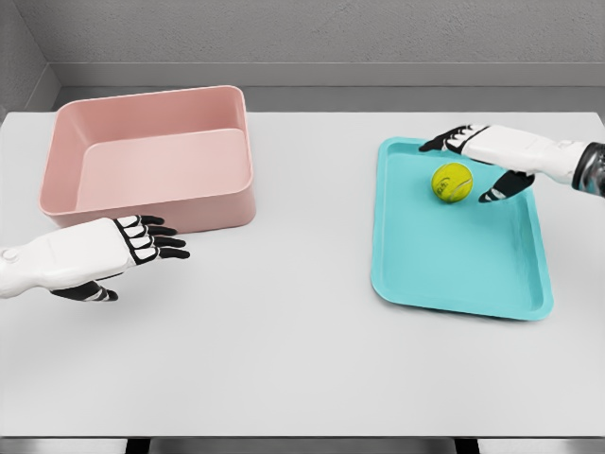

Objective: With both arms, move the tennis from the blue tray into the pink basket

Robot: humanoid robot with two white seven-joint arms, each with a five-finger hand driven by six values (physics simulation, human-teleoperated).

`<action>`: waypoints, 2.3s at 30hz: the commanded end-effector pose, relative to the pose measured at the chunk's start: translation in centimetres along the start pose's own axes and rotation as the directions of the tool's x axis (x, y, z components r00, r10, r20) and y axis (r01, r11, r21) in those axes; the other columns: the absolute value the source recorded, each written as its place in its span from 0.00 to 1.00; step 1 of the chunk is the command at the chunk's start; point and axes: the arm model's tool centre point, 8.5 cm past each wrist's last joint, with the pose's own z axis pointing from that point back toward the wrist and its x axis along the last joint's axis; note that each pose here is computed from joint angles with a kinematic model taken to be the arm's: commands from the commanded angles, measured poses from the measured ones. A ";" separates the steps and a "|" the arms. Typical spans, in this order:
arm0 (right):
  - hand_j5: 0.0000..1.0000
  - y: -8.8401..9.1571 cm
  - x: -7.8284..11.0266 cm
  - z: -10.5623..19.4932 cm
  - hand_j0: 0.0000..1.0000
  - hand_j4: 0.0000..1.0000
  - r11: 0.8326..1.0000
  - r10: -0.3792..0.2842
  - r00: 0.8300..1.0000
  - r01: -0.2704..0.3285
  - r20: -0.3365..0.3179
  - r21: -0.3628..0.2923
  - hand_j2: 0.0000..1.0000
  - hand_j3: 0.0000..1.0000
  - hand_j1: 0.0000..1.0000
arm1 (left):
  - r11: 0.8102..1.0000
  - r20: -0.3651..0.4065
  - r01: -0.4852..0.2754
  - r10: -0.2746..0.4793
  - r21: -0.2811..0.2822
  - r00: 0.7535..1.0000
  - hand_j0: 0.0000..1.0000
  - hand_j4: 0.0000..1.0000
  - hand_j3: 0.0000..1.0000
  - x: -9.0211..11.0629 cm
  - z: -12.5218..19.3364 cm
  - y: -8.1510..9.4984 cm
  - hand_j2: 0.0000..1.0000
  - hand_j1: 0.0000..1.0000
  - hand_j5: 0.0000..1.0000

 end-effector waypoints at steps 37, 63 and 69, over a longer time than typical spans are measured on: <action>0.93 3.8 -2.3 -3.8 0.93 0.93 0.994 -0.050 0.994 0.058 -0.093 0.087 0.93 0.93 0.93 | 1.000 0.003 -0.010 0.010 -0.002 1.000 1.00 1.00 1.00 0.1 -0.1 -0.2 1.00 1.00 1.00; 0.60 3.9 -2.3 -3.8 0.60 0.60 0.994 -0.030 0.995 0.039 -0.097 0.102 0.60 0.60 0.60 | 1.000 0.002 -0.011 0.011 -0.003 1.000 1.00 1.00 1.00 0.0 0.0 -0.2 1.00 1.00 1.00; 0.55 3.6 -2.3 -3.7 0.55 0.55 0.995 -0.031 0.995 0.040 -0.098 0.093 0.55 0.55 0.55 | 1.000 0.003 -0.010 0.010 -0.002 1.000 1.00 1.00 1.00 0.1 -0.1 -0.2 1.00 1.00 1.00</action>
